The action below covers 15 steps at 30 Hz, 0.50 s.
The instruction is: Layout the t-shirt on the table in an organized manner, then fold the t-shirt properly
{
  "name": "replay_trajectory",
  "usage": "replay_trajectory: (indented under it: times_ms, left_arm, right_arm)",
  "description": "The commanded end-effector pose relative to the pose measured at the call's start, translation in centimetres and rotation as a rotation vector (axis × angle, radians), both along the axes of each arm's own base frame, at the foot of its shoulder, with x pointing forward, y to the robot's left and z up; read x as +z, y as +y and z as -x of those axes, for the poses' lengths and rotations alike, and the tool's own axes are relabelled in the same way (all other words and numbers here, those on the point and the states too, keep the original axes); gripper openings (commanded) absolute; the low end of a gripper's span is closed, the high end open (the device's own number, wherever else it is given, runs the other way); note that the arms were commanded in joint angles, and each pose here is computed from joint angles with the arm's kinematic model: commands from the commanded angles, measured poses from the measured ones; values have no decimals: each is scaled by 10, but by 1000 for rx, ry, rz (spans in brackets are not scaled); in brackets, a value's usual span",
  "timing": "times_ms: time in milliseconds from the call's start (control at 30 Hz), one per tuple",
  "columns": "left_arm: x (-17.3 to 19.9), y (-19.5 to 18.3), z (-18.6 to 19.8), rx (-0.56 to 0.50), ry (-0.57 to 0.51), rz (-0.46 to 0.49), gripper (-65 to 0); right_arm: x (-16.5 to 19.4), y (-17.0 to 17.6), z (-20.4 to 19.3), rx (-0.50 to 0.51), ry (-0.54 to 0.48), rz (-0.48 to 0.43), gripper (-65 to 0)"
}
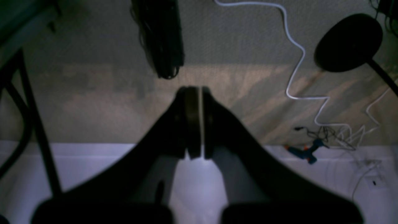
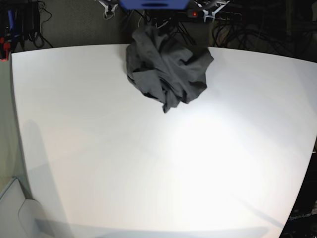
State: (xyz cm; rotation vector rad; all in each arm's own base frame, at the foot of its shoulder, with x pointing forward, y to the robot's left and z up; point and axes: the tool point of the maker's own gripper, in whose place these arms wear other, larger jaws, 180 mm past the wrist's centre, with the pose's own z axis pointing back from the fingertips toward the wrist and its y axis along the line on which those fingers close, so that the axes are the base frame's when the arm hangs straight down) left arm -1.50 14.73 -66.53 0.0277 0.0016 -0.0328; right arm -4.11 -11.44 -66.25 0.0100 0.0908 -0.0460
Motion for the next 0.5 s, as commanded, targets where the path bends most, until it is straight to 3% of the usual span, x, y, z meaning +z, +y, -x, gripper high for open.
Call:
replay_trajectory:
  times_ms: [0, 467]
  left_arm:
    - [0, 9, 5, -7, 13, -14, -648]
    - [1, 14, 2, -7, 4, -21, -648]
  right_arm:
    - [0, 5, -2, -6, -4, -13, -650]
    - [1, 3, -12, -5, -42, -9, -650]
